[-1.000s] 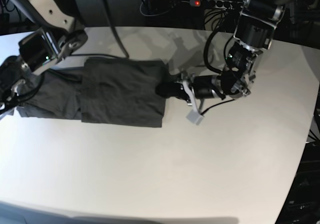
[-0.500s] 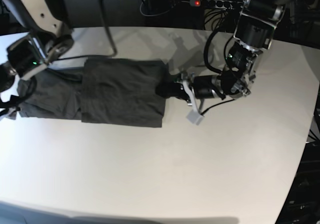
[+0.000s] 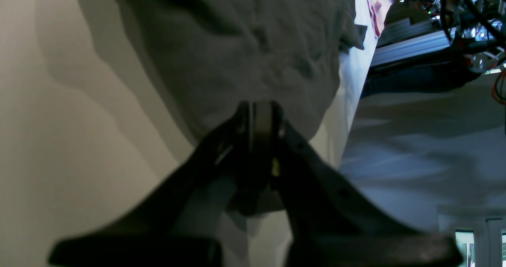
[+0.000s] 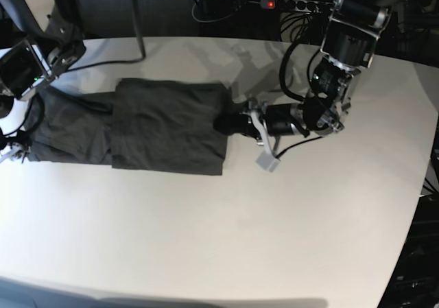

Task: Fold the T-shirt properly
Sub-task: 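Lower the right gripper and grasp the strip end beside it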

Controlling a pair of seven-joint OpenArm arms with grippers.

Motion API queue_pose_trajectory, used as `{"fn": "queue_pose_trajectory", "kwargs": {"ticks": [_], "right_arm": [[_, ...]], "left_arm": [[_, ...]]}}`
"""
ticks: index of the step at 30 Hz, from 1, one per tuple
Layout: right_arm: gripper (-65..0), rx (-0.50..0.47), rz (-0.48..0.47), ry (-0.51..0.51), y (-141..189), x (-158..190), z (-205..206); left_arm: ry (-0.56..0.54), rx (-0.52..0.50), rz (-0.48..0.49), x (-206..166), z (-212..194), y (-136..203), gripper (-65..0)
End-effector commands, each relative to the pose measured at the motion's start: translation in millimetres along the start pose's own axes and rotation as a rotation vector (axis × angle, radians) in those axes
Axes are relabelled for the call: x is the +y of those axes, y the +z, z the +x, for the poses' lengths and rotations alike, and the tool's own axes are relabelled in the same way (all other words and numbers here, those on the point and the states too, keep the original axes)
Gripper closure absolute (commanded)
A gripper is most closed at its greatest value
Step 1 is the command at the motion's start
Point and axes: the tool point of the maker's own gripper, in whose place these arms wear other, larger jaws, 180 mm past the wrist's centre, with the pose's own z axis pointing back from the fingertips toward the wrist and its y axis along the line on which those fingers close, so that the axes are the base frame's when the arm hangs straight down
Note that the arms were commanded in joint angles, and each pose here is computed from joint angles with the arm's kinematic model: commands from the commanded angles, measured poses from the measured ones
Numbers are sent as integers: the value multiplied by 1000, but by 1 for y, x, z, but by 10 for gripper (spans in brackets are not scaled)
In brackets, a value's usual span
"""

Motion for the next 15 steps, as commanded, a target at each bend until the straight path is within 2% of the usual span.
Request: {"fn": "queue_pose_trajectory", "kwargs": {"ticks": [1,15], "right_arm": [[-508,-47,-1,2,9,-5,15],[-511,-58,-16,7,11,-19,7]], "left_arm": [[26,45,75,19,-10,7,-23],[29,41,73,18,-9,7,-23]]}}
